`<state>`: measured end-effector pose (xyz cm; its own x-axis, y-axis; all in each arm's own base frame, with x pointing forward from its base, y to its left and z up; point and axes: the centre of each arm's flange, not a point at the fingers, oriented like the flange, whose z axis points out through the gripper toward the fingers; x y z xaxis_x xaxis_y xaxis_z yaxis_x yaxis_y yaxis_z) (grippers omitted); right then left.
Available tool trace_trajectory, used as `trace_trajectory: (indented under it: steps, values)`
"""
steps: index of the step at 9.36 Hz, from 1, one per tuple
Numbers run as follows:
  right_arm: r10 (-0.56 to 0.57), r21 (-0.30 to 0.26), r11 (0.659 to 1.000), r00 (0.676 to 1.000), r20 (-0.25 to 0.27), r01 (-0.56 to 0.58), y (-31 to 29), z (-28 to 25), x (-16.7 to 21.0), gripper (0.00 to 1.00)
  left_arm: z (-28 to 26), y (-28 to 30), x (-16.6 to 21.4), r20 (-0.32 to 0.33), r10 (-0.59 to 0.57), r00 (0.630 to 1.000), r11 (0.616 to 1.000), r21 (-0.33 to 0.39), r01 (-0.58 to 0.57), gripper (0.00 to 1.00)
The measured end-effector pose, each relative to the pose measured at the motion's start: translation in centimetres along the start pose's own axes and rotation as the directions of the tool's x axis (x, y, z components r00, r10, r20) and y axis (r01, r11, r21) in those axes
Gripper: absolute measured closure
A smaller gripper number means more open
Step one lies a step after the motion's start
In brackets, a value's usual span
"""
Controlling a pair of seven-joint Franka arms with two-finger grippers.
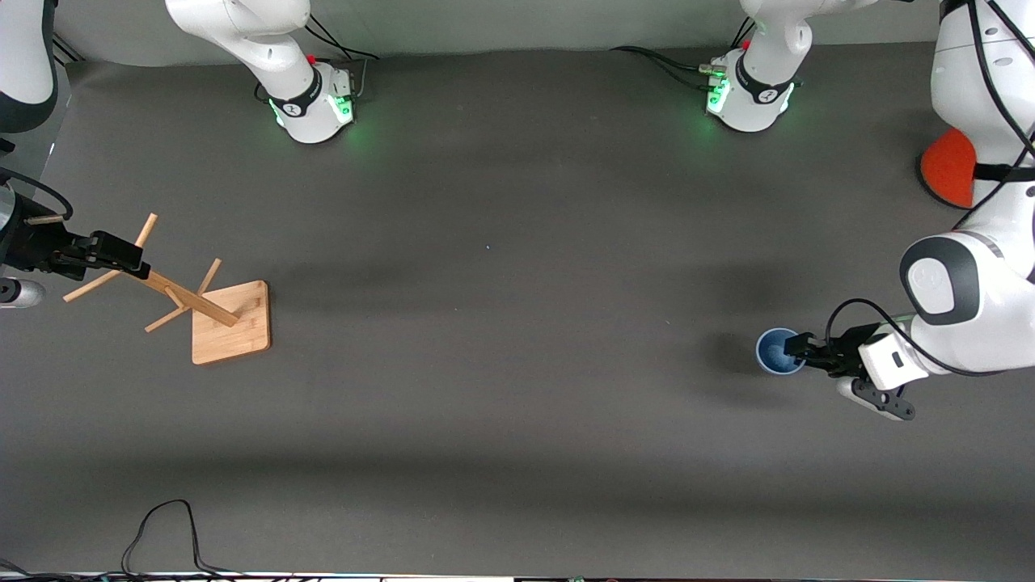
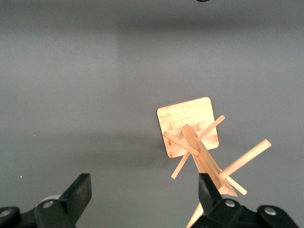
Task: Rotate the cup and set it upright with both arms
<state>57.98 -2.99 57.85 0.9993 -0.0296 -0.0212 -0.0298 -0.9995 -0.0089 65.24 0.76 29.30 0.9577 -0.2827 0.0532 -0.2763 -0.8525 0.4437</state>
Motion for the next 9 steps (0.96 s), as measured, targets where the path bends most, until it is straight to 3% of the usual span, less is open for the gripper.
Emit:
trace_trajectory:
  steps: [4,9]
  values:
    - [0.0,0.0,1.0,1.0,0.0,0.0,0.0,0.0,0.0,0.0,1.1,3.7,-2.8,-0.075,-0.052,0.996,0.997,-0.065,0.047,1.0]
    - [0.001,0.0,1.0,1.0,0.001,-0.001,0.0,0.0,0.0,0.0,7.9,11.1,-3.5,-0.207,-0.114,0.972,0.99,-0.111,0.093,1.0]
